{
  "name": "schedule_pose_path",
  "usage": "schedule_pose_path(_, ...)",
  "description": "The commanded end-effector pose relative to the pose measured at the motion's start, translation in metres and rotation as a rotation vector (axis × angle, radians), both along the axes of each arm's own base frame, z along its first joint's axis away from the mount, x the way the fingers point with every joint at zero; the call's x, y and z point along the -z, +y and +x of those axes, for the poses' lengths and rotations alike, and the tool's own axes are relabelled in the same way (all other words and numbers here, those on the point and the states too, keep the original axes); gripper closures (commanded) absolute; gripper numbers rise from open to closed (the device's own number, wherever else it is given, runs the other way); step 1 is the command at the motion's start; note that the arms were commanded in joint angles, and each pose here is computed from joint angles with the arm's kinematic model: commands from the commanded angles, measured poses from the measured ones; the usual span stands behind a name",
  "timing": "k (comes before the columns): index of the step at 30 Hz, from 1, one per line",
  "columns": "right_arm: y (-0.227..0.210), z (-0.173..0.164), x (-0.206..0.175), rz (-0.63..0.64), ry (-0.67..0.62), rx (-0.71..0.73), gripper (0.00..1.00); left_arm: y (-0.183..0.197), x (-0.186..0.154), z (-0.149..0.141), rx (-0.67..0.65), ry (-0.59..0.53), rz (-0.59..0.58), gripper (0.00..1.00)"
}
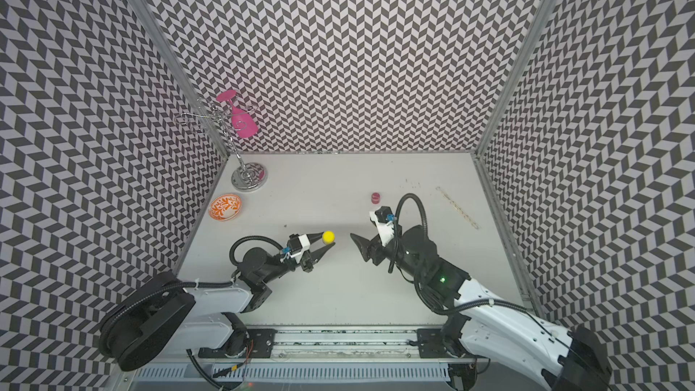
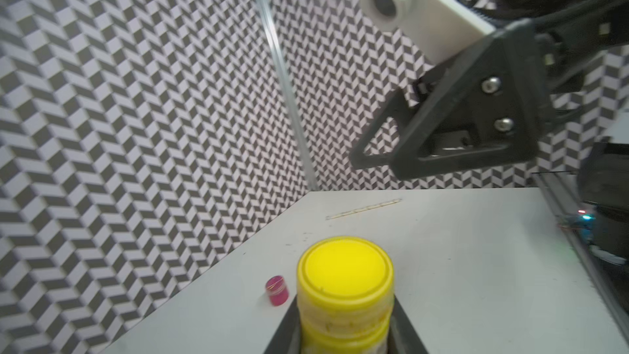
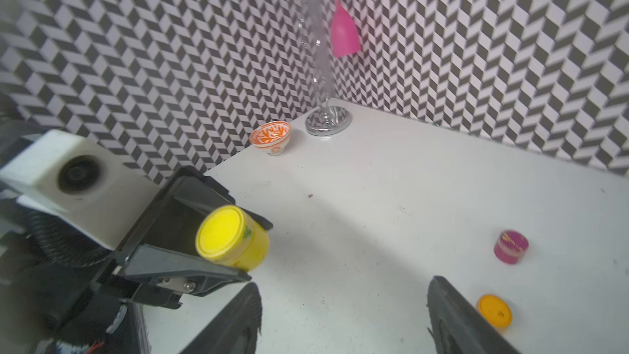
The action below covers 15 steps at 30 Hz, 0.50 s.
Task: Close the paint jar lid
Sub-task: Screw the lid onto the paint jar.
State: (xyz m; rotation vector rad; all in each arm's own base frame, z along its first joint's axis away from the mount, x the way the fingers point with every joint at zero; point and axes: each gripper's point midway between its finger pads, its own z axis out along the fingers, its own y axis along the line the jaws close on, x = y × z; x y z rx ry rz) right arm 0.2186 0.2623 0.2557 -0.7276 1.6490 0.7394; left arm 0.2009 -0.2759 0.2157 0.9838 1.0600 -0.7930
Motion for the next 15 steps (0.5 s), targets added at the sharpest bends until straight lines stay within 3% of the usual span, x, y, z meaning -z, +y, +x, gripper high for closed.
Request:
schedule_pose_path(1, 0.029, -0.051, -0.018, -0.007, -0.189, -0.379, 0.28, -0.012, -0.012, -0.059, 0.367, -0.077, -0.018, 0.75)
schedule_pose_path(3, 0.03, -0.056, -0.017, -0.025, -0.236, -0.414, 0.3, -0.015, -0.008, -0.065, 0.429, -0.062, -0.007, 0.76)
schedule_pose_path(8, 0.032, -0.075, -0.02, -0.016, -0.298, -0.52, 0.33, -0.019, -0.003, -0.056, 0.407, -0.038, 0.01, 0.75)
schedule_pose_path(15, 0.041, -0.09, -0.009, -0.04, -0.275, -0.625, 0.36, -0.023, 0.001, -0.049, 0.389, -0.013, 0.026, 0.76)
